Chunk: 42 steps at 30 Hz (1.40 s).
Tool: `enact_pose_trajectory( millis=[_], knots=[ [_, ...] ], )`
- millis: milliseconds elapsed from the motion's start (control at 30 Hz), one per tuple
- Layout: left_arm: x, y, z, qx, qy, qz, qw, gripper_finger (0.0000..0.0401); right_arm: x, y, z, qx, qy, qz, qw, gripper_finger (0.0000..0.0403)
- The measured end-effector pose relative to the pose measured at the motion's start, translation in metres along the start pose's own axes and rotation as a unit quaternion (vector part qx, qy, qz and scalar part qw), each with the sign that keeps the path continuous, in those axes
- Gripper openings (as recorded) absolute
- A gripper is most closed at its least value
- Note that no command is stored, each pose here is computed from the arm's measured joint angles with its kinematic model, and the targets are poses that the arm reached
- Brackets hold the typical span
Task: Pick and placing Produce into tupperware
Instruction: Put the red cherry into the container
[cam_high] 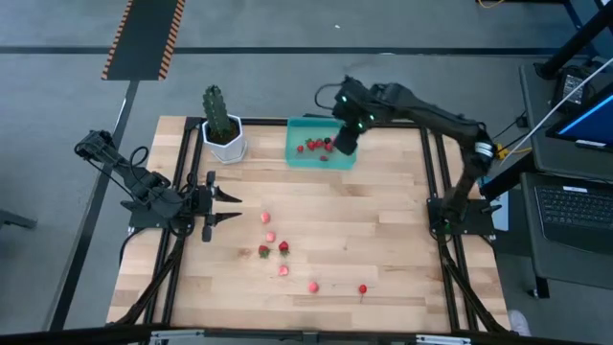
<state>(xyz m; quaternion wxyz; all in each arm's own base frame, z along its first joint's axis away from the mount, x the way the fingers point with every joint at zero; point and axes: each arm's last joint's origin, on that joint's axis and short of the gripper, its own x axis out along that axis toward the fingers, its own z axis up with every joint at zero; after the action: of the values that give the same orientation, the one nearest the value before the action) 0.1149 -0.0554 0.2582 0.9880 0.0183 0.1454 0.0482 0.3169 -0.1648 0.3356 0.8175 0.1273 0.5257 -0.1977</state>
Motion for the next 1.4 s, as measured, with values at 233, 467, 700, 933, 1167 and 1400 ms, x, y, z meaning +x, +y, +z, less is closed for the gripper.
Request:
enact_pose_trajectory(
  millis=[233,467,700,933,1167,1400],
  knots=[
    [0.0,0.0,0.0,0.0,0.0,0.0,1.0,0.0152,-0.018,0.048,-0.062,0.019,0.009,0.032,0.999,0.0097],
    [0.0,0.0,0.0,0.0,0.0,0.0,1.0,0.0152,-0.016,0.098,-0.118,0.025,-0.018,0.09,0.995,0.0097],
    [0.0,0.0,0.0,0.0,0.0,0.0,1.0,0.0152,0.0,0.137,-0.158,0.027,0.009,0.127,0.992,0.0097],
    [0.0,0.0,0.0,-0.001,0.0,0.0,1.0,0.0152,0.003,0.176,-0.196,0.066,0.046,0.134,0.988,0.0097],
    [0.0,0.0,0.0,-0.002,0.0,0.0,1.0,0.0152,-0.001,0.202,-0.226,0.128,0.044,0.112,0.984,0.0097],
    [0.0,0.0,0.0,-0.002,0.0,0.0,1.0,0.0152,0.001,0.214,-0.23,0.133,0.043,0.131,0.981,0.0101]
  ],
)
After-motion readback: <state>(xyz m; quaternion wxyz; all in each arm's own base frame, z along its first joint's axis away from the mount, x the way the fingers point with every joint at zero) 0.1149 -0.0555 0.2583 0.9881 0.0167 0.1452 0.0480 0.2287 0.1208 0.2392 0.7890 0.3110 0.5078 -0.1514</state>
